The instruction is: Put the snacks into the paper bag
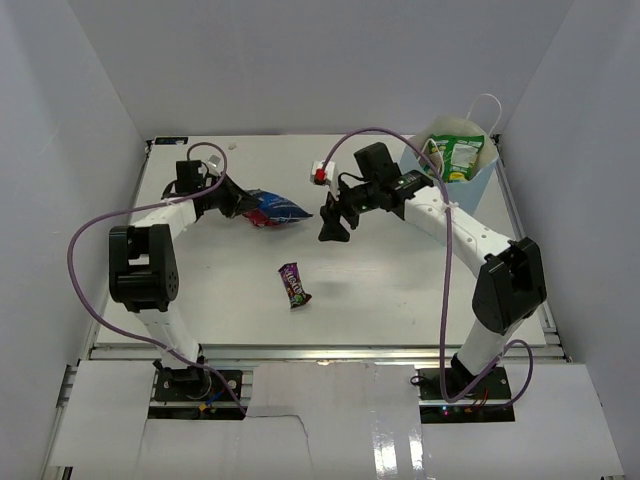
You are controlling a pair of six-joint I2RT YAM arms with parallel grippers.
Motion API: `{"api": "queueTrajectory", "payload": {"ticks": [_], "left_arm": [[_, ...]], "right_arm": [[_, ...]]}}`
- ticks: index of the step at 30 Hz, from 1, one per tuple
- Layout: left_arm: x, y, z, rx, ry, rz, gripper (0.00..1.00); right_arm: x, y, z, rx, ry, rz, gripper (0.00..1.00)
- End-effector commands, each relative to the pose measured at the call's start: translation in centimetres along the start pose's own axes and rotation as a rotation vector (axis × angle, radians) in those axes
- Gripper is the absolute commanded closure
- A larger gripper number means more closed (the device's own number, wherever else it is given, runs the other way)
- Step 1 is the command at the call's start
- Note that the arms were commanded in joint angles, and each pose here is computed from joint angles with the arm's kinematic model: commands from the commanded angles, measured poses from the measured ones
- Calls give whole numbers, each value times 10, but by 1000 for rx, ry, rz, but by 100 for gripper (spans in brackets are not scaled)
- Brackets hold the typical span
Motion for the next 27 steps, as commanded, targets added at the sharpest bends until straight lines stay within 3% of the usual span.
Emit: {"api": "queueTrajectory", "payload": {"ticks": [1,3,9,15,27], "left_arm": [[39,-26,-10,84,85,5,100],[54,-29,-8,86,107,1,100],[91,-36,-8,90,131,5,100],[107,-48,-8,111,133,-1,100],[116,-61,-8,151,147,7,100]], "right_arm": [[-28,-2,12,93,-40,-246,22],[-40,-10,18,215,-63,-300,11],[-62,17,52,351,-60,-307,2],[-45,29,76,605,34,-184,4],[-6,22,103,708,169,-119,2]]}}
Point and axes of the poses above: each gripper's point midway between its finger pads, its own z axis out along the fingers, its own y axis along the line the jaws close on, x = y × z, the point moved 6 cm from there along -z, back along the fingers, and after that the axes turned 1 degree about -z, right-handed, at the moved point
